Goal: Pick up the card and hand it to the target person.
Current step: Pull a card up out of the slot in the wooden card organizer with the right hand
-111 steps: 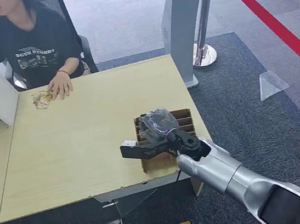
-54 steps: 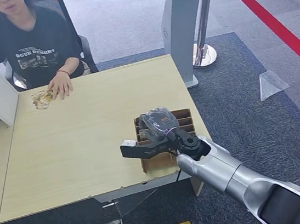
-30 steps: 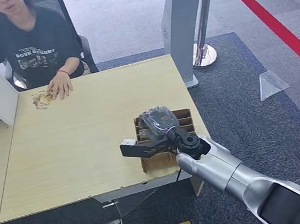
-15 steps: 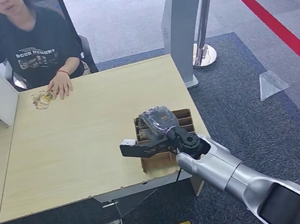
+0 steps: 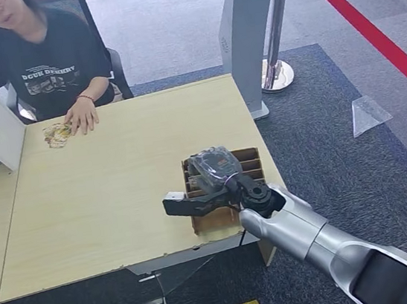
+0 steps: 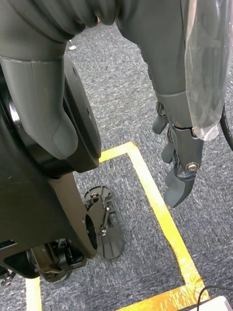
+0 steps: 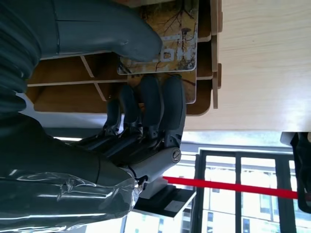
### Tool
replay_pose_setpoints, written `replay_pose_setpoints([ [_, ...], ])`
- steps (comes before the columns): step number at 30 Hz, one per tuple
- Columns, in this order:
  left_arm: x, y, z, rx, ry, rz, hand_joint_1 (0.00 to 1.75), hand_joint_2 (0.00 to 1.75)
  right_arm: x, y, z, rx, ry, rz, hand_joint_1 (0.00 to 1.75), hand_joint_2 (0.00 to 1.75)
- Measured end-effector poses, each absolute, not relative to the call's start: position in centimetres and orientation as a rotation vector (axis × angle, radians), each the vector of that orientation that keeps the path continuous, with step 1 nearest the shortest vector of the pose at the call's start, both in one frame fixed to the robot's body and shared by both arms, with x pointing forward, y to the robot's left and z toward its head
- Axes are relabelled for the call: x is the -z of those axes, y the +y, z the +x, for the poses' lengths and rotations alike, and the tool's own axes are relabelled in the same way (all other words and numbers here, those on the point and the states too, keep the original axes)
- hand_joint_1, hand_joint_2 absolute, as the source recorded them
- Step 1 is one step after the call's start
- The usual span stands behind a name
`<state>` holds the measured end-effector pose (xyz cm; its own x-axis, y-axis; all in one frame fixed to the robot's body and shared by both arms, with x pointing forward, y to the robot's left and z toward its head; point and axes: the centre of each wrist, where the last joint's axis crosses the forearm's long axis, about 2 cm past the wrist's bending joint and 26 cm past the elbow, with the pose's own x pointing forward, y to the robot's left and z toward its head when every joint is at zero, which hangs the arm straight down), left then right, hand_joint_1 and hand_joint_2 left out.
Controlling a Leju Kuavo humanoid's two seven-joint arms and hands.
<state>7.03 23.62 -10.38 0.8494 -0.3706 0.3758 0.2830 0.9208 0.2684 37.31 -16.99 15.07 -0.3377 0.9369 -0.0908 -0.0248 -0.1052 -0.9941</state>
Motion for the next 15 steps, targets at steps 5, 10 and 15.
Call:
replay_pose_setpoints([
  [5, 10.39, 23.54, 6.87, 0.343, -0.438, 0.206, 0.00, 1.75, -14.98, -16.88, 36.99, -1.562, -1.382, -1.065, 0.97, 1.75],
  [10, 10.37, 23.52, 7.02, 0.339, -0.440, 0.207, 0.00, 1.75, -14.83, -16.86, 36.81, -1.573, -1.381, -1.064, 1.06, 1.75],
  [15, 10.36, 23.52, 7.08, 0.339, -0.441, 0.208, 0.00, 1.75, -15.06, -16.87, 36.94, -1.576, -1.384, -1.072, 1.54, 1.75],
])
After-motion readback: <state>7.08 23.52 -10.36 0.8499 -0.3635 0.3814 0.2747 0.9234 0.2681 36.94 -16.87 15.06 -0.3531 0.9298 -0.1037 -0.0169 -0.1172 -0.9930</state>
